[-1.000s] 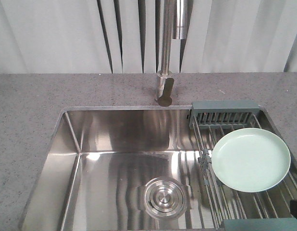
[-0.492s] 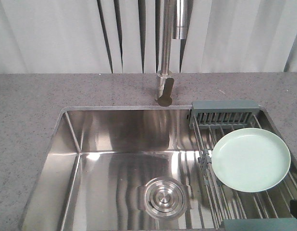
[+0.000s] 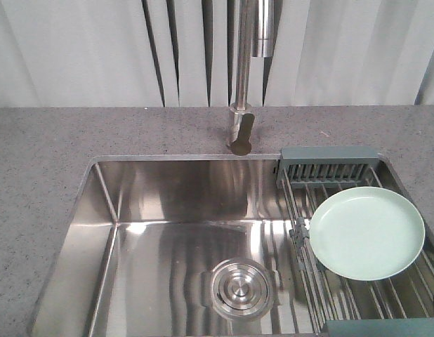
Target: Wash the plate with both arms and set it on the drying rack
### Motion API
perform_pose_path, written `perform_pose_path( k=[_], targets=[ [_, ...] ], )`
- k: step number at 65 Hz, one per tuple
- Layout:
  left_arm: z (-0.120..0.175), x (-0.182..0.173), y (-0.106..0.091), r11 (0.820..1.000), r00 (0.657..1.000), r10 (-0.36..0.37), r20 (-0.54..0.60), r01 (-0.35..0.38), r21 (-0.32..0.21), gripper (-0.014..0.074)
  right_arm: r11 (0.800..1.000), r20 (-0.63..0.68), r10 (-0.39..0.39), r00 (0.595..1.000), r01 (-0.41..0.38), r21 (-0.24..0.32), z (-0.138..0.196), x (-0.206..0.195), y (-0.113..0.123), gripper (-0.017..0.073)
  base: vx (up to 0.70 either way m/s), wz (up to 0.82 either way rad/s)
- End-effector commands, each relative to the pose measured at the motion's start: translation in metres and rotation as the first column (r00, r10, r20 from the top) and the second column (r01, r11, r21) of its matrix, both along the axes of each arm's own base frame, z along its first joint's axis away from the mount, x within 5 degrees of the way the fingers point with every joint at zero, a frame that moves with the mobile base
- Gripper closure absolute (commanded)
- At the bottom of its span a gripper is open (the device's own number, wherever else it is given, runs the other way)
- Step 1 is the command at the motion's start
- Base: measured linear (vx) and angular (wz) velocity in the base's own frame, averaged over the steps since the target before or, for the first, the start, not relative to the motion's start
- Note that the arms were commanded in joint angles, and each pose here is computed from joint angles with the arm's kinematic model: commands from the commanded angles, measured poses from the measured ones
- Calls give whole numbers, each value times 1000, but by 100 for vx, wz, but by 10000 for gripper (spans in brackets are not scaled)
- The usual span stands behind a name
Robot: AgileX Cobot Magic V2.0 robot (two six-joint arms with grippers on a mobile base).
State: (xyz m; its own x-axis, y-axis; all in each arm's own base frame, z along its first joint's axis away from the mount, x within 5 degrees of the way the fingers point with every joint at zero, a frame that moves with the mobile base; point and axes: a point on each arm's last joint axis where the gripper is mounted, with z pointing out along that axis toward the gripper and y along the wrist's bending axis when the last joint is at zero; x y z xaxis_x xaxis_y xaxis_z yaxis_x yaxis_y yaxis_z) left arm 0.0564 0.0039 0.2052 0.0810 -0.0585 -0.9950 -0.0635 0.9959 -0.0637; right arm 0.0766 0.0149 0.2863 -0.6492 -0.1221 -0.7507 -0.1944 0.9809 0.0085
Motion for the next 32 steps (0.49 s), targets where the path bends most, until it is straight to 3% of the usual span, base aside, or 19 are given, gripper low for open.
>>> perform_pose_path(
  k=[1, 12, 24, 32],
  targets=[
    [17, -4, 0, 1000, 993, -3, 119, 3, -3, 601, 998, 99, -32, 995, 37, -58, 1, -1, -7, 180, 0, 0],
    [17, -4, 0, 1000, 993, -3, 119, 3, -3, 601, 993, 290, -100, 952, 116, -37, -8, -14, -13, 222, 0, 0],
    [17, -4, 0, 1000, 993, -3, 119, 3, -3, 601, 991, 424, -120, 898, 135, -6, -16, -25, -14, 298, 0, 0],
    [17, -4, 0, 1000, 993, -3, 119, 3, -3, 601, 986, 531, -161, 832, 154, 58, -26, -26, -14, 391, 0, 0]
  ],
)
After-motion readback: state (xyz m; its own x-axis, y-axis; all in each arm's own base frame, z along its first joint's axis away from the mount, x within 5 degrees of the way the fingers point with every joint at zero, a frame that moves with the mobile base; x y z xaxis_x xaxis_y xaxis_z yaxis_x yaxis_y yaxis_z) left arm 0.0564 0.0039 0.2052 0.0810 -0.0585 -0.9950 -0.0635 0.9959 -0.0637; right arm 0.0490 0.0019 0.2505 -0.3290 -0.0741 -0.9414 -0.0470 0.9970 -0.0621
